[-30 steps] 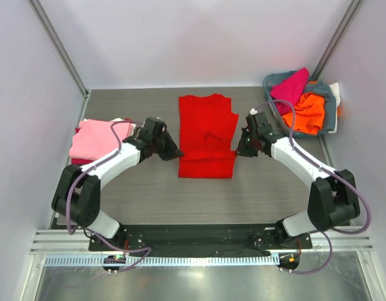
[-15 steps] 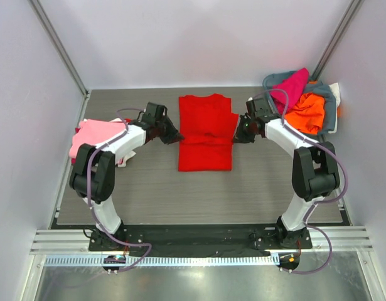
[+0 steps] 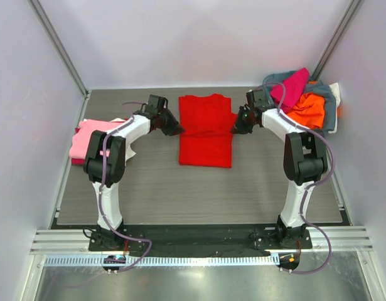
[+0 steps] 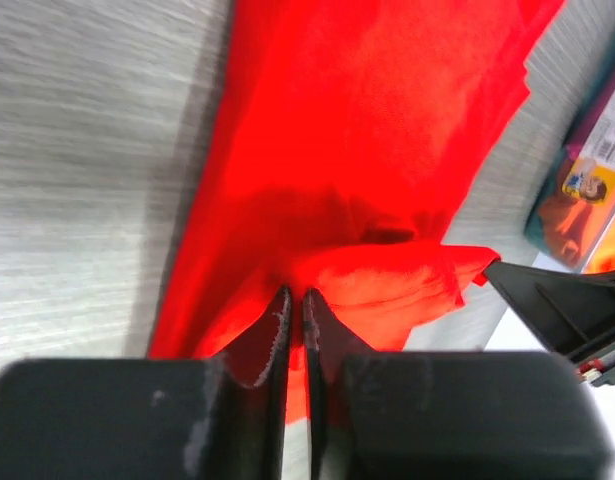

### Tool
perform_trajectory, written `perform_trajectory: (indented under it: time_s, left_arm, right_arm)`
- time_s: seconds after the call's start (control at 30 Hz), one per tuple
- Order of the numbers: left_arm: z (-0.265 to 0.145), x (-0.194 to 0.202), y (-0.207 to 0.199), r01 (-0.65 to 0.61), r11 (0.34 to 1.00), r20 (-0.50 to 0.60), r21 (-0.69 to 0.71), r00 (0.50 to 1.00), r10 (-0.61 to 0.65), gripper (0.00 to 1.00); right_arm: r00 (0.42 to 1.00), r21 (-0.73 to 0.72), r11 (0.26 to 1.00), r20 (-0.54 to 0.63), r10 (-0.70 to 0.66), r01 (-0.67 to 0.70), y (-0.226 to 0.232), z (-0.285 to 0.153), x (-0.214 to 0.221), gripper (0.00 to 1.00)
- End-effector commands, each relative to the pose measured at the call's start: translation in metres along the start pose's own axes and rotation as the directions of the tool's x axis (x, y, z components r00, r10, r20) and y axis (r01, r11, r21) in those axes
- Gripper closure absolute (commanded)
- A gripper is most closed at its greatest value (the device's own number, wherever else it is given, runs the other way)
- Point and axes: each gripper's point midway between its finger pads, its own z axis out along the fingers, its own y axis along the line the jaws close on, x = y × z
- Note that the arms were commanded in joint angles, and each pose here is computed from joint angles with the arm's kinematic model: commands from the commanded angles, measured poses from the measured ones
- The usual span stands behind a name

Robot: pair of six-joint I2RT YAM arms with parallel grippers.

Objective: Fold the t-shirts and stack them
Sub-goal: Fold the tshirt

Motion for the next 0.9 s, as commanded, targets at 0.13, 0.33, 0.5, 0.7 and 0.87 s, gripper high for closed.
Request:
perform_trajectory:
  time_s: [0.13, 0.33, 0.5, 0.7, 0.87]
  left_arm:
    - [-0.008, -0.016, -0.002, -0.034, 0.999, 0.024, 0.015, 0.999, 0.034, 0.42]
    - [-0.038, 0.01, 0.011, -0.062, 0.998, 0.008, 0.012, 0.998, 0.062, 0.4]
    - [-0.053, 0.046, 0.022, -0.084, 0.996, -0.035, 0.026, 0.996, 0.085, 0.47]
    - [-0.051, 0.072, 0.037, -0.107, 0.994, -0.069, 0.018, 0.992, 0.108, 0.53]
    - [-0.044, 0.082, 0.038, -0.121, 0.993, -0.099, 0.016, 0.988, 0.122, 0.57]
  right_arm:
    - [0.999, -0.053, 0.999, 0.041, 0.008, -0.006, 0.013, 0.001, -0.021, 0.31]
    - [0.998, -0.072, 0.997, 0.059, -0.004, 0.009, 0.005, -0.024, 0.006, 0.31]
    - [1.0, -0.139, 0.99, 0.01, -0.002, 0.004, 0.001, -0.035, 0.047, 0.41]
    - [1.0, -0.171, 0.985, -0.021, -0.007, 0.003, -0.009, -0.039, 0.08, 0.52]
    - [0.998, -0.178, 0.984, -0.058, -0.024, 0.013, -0.01, -0.031, 0.091, 0.57]
